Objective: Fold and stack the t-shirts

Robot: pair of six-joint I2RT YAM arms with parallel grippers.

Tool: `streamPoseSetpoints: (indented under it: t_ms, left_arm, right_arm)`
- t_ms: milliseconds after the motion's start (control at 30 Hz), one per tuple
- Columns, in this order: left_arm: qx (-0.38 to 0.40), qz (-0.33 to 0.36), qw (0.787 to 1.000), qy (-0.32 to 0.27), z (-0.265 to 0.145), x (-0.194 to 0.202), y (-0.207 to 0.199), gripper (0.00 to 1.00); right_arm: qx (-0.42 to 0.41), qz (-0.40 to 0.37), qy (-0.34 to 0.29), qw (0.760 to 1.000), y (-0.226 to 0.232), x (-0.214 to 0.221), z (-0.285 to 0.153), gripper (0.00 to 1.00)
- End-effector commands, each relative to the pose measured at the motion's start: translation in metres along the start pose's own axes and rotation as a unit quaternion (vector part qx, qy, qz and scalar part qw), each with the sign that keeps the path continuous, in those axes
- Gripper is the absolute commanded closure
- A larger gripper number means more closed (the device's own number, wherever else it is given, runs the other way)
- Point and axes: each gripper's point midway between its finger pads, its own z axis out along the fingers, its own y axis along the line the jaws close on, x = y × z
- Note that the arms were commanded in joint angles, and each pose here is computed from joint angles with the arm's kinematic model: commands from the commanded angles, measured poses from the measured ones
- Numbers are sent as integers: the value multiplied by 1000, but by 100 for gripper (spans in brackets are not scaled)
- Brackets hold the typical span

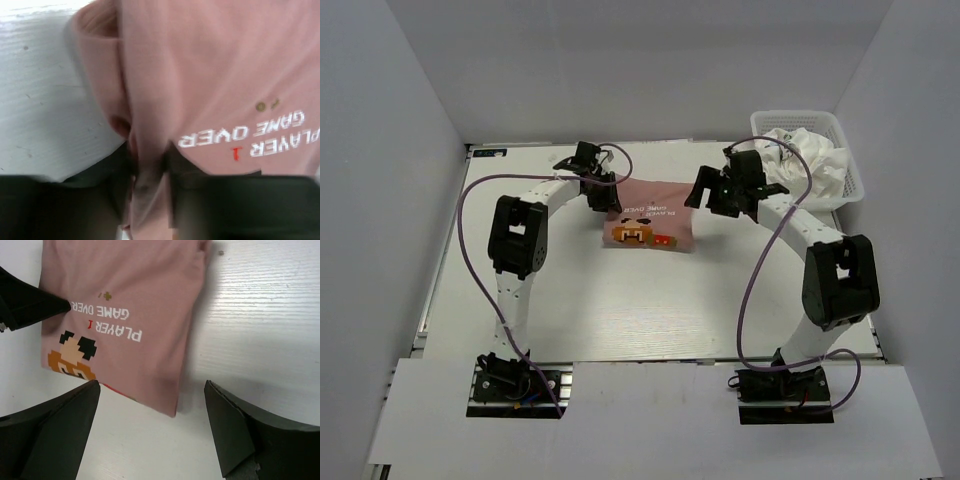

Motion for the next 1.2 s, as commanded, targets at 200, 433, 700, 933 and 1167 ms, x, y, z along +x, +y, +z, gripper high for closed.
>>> streamPoseSetpoints:
  t_ms: [200,433,700,933,1167]
  left_arm:
    - [-52,54,997,-10,-27,-16,33,100]
    - [-249,102,960,-82,-100,-85,110,100]
    - [-369,55,923,-96,-146,-125,226,100]
    - [-405,12,903,-146,-172,-153,313,100]
    - [-439,24,879,-183,-186,-174,347,100]
  right_arm:
    - [24,-21,-74,997,-2,-21,-45,10]
    - [54,-25,-75,995,-15,-14,-52,10]
    - [110,-26,-80,990,-37,-20,-40,10]
    - [127,-29,-105,986,-41,-35,-42,10]
    - [142,-31,-93,985,-46,-36,-38,10]
